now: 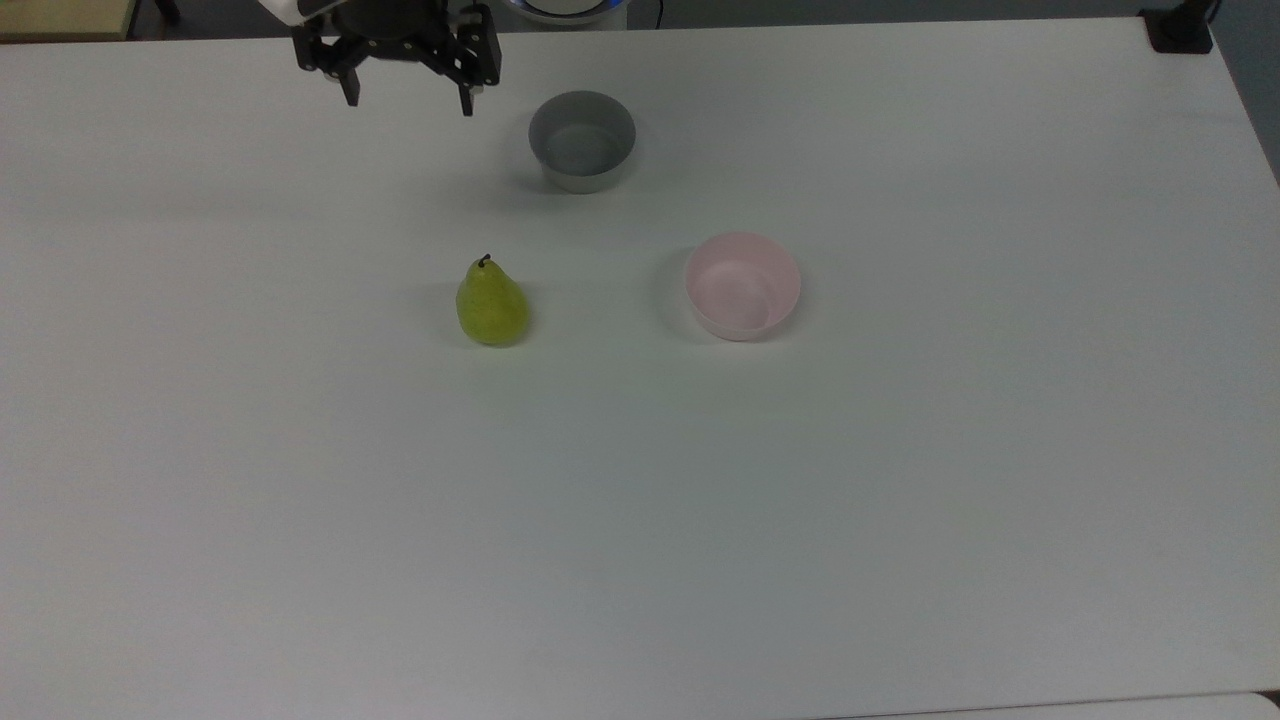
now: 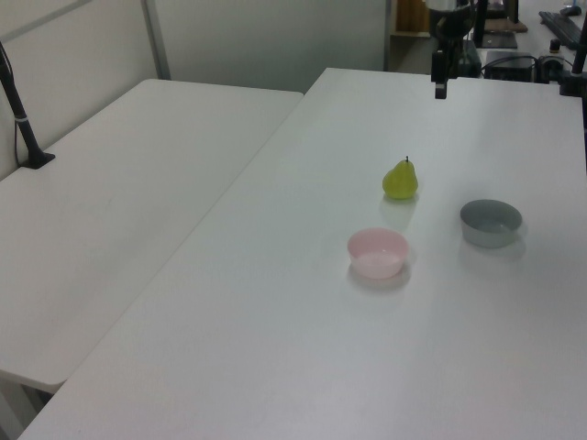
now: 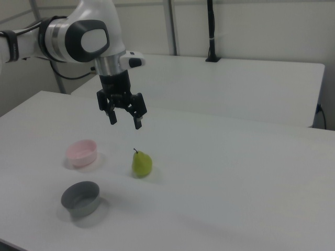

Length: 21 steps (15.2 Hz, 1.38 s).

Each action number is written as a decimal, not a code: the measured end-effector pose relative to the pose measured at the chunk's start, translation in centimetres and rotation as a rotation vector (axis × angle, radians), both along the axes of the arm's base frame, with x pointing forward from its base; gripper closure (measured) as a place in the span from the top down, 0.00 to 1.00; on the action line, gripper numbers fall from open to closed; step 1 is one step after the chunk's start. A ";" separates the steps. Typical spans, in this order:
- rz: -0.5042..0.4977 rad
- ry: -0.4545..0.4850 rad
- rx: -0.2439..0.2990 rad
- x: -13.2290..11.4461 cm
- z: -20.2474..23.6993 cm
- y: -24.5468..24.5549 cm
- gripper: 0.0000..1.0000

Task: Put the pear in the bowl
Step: 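Move the open gripper over the yellow-green pear and descend, then close the gripper around the pear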

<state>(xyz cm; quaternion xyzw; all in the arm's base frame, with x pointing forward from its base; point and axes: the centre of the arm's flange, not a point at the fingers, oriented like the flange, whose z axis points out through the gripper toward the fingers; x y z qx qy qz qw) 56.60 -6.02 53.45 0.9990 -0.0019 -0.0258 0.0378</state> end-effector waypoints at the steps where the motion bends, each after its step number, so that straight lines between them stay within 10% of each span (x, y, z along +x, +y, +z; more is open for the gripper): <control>1: 0.010 0.007 0.001 0.4 -0.5 0.5 1.00; 21: 0.160 0.125 -0.069 7.7 -20.7 5.3 1.00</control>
